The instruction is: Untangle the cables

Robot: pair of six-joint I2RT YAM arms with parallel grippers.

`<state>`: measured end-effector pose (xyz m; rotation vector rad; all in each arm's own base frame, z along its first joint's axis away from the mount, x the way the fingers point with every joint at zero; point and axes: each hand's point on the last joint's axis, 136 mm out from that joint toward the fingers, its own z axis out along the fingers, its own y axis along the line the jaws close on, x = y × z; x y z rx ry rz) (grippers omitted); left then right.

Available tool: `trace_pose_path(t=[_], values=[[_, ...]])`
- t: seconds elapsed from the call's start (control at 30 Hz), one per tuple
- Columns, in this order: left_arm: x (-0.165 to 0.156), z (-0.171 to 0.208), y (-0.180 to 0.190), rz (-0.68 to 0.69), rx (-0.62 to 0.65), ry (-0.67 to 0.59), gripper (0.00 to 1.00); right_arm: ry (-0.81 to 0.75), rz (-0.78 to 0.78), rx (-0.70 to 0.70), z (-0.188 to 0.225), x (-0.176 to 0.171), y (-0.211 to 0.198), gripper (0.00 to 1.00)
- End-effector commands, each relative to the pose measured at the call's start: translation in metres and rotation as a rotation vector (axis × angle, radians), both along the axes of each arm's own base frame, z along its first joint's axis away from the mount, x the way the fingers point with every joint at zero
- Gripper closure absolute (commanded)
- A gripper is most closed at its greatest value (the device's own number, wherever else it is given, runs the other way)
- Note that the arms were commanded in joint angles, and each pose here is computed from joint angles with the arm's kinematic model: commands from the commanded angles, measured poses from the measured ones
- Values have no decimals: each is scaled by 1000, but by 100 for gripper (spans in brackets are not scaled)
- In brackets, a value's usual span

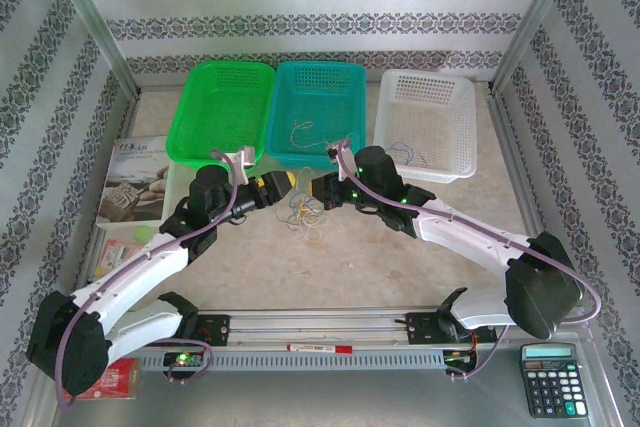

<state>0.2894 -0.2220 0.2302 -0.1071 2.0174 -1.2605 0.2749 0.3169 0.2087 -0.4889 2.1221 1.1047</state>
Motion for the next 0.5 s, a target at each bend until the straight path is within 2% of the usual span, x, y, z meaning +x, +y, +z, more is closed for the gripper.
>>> trace_pose_path(t=[0.0, 0.47], values=[[-1, 28, -11, -46, -70, -85, 39, -24, 55, 34, 7, -7, 10, 100], [5, 33, -21, -68, -114, -94, 48, -22, 78, 44, 6, -12, 13, 100]])
